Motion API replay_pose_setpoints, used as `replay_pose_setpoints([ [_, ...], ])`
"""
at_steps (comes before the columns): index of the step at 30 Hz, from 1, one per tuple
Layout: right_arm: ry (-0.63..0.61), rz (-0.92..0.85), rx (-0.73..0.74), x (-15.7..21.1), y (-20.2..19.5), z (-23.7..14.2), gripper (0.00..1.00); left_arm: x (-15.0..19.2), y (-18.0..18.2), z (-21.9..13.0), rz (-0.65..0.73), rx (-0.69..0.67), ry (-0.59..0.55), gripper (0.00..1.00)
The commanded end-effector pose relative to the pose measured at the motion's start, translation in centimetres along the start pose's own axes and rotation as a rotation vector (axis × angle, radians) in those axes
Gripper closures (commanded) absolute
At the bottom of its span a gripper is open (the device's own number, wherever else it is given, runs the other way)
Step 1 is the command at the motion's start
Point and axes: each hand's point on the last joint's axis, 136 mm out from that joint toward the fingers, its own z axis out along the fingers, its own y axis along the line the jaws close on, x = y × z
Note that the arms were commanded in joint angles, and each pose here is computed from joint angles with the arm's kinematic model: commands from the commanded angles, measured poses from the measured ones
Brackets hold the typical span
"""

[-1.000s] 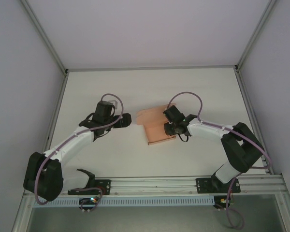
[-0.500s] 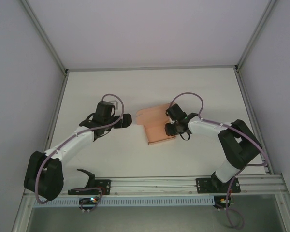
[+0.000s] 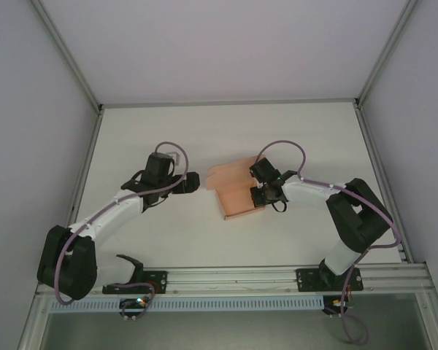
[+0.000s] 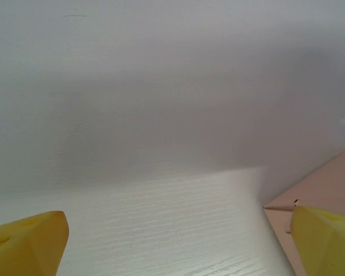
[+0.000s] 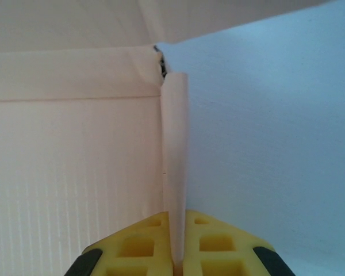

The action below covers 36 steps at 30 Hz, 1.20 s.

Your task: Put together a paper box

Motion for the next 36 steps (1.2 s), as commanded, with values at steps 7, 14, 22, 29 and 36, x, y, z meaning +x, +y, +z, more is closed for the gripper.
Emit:
replay_pose_setpoints([
  [7,-0.412,-0.002,-0.096,-6.2,0.9,-6.0,1.0,-0.7,0.8,-0.5,-0.014,-0.021,-0.027,0.0],
  [14,-0.803,-0.009,-0.536,-9.8,5.5,-18.9,1.0,-3.0,-4.6,-0.5,-0.009,0.302,-0.086,0.0],
  [22,-0.877,-0.061,-0.738,-9.7,8.1,-23.2,1.0,-6.1,-17.0,-3.2,0.15,0.848,-0.113,0.0],
  [29,-0.866,-0.053,-0.658,-9.8,7.3,-22.2,1.0,-6.7,-21.0,-4.9,0.216,1.042,-0.108,0.0],
  [36,-0.818,0.148,-0.388,-10.2,4.3,-19.6,1.0,-4.5,-23.6,-4.9,0.373,0.995,-0.075,0.0],
])
